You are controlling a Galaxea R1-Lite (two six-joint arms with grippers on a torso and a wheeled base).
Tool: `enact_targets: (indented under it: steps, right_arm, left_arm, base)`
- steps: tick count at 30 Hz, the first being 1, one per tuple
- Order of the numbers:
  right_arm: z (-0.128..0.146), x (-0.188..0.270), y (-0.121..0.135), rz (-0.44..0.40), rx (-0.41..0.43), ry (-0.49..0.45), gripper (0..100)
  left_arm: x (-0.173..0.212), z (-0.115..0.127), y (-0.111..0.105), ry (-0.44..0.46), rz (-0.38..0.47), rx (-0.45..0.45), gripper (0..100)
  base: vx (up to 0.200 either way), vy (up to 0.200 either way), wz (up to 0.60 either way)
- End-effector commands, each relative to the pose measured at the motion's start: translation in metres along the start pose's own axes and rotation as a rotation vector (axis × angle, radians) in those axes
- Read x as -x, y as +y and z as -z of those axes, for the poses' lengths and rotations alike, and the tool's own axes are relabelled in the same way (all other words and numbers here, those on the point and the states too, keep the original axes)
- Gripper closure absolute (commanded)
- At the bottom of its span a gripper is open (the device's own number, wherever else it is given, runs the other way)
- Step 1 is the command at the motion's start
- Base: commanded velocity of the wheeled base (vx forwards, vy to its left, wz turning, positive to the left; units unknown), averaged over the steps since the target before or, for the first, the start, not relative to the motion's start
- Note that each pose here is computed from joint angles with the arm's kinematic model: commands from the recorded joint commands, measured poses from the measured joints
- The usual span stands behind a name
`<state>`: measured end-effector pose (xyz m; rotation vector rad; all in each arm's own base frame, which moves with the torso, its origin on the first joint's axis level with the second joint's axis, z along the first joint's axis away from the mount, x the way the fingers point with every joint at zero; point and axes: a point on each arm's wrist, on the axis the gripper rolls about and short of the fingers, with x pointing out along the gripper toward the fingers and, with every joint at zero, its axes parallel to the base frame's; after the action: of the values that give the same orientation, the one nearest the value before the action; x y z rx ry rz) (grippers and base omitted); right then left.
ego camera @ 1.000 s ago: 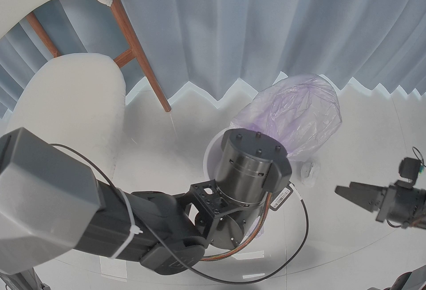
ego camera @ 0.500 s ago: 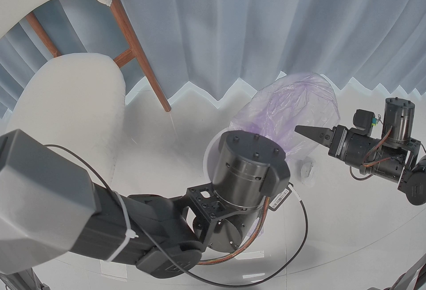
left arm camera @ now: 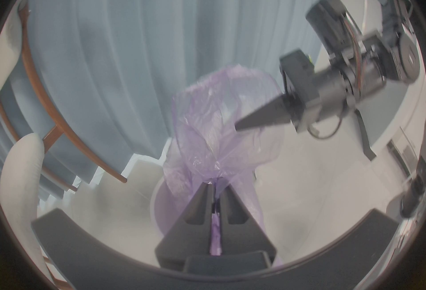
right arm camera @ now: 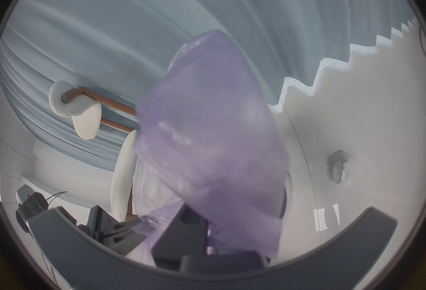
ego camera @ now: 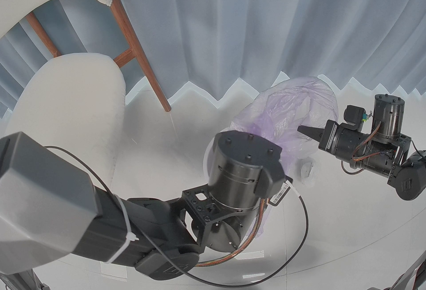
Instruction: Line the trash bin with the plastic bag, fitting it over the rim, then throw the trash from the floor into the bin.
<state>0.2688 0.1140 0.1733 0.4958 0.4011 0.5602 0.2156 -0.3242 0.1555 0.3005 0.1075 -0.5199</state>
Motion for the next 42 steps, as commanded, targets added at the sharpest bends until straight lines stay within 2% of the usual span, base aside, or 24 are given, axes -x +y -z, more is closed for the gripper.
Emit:
enact_targets:
  steps: [1, 2, 7, 8, 11, 12, 15, 17, 19, 25, 28, 31, 32, 33, 34, 35, 38, 42]
  right_arm:
    - [-0.007, -0.004, 0.0, -0.005, 0.005, -0.019, 100]
    - [-0.007, -0.004, 0.0, -0.005, 0.007, -0.019, 100]
    - [-0.006, -0.003, 0.0, -0.008, 0.011, -0.014, 100]
    - [-0.003, -0.001, -0.002, -0.003, 0.014, -0.006, 100]
    - [0.002, 0.003, -0.006, -0.009, 0.021, 0.02, 100]
    - [0.002, 0.003, -0.006, -0.01, 0.022, 0.022, 100]
    - [0.015, 0.009, -0.015, -0.048, 0.095, 0.086, 100]
    - [0.016, 0.01, -0.017, -0.052, 0.115, 0.091, 100]
    - [0.018, 0.01, -0.021, -0.057, 0.142, 0.086, 100]
    - [0.017, 0.01, -0.022, -0.058, 0.142, 0.081, 100]
    - [0.018, 0.012, -0.022, -0.057, 0.139, 0.082, 100]
    - [0.015, 0.012, -0.024, -0.05, 0.139, 0.075, 100]
    - [0.015, 0.012, -0.024, -0.05, 0.139, 0.075, 100]
    - [0.014, 0.014, -0.022, -0.065, 0.142, 0.074, 100]
    - [0.014, 0.016, -0.021, -0.078, 0.143, 0.075, 100]
    - [0.014, 0.016, -0.021, -0.078, 0.143, 0.075, 100]
    - [0.017, 0.025, -0.023, -0.079, 0.137, 0.082, 100]
    - [0.029, 0.033, -0.027, -0.091, 0.128, 0.131, 100]
  left_arm:
    - [-0.007, 0.016, -0.003, 0.006, -0.035, 0.008, 100]
    - [-0.005, 0.018, -0.003, 0.01, -0.031, 0.013, 0]
    - [-0.003, 0.013, -0.002, -0.015, -0.038, 0.065, 0]
    - [0.001, 0.001, 0.008, -0.043, -0.054, 0.089, 0]
    - [0.006, -0.012, 0.03, -0.071, -0.096, 0.113, 0]
    - [0.006, -0.013, 0.031, -0.073, -0.096, 0.114, 0]
    - [0.01, -0.029, 0.051, -0.106, -0.131, 0.147, 0]
    - [0.012, -0.033, 0.054, -0.106, -0.131, 0.148, 0]
    - [0.02, -0.037, 0.062, -0.081, -0.095, 0.158, 0]
    - [0.027, -0.032, 0.069, -0.003, -0.004, 0.171, 0]
    - [0.023, -0.027, 0.086, 0.03, 0.053, 0.171, 0]
    - [0.022, -0.017, 0.089, 0.067, 0.139, 0.178, 0]
    - [0.022, -0.017, 0.089, 0.067, 0.139, 0.178, 0]
    - [0.019, -0.006, 0.102, 0.104, 0.187, 0.18, 0]
    - [0.016, 0.001, 0.111, 0.126, 0.192, 0.176, 0]
    - [0.016, 0.001, 0.111, 0.126, 0.192, 0.176, 0]
    - [0.011, 0.017, 0.133, 0.172, 0.151, 0.167, 0]
    - [0.009, 0.026, 0.141, 0.188, 0.195, 0.191, 0]
  base:
    - [0.0, 0.0, 0.0]
    - [0.0, 0.0, 0.0]
    - [0.0, 0.0, 0.0]
    - [0.0, 0.0, 0.0]
    - [0.0, 0.0, 0.0]
    - [0.0, 0.0, 0.0]
    - [0.0, 0.0, 0.0]
    - [0.0, 0.0, 0.0]
    - [0.0, 0.0, 0.0]
    - [0.0, 0.0, 0.0]
    - [0.0, 0.0, 0.0]
    - [0.0, 0.0, 0.0]
    - [0.0, 0.0, 0.0]
    - [0.0, 0.0, 0.0]
    - [0.0, 0.0, 0.0]
    - [0.0, 0.0, 0.0]
    - [0.0, 0.0, 0.0]
    - [0.0, 0.0, 0.0]
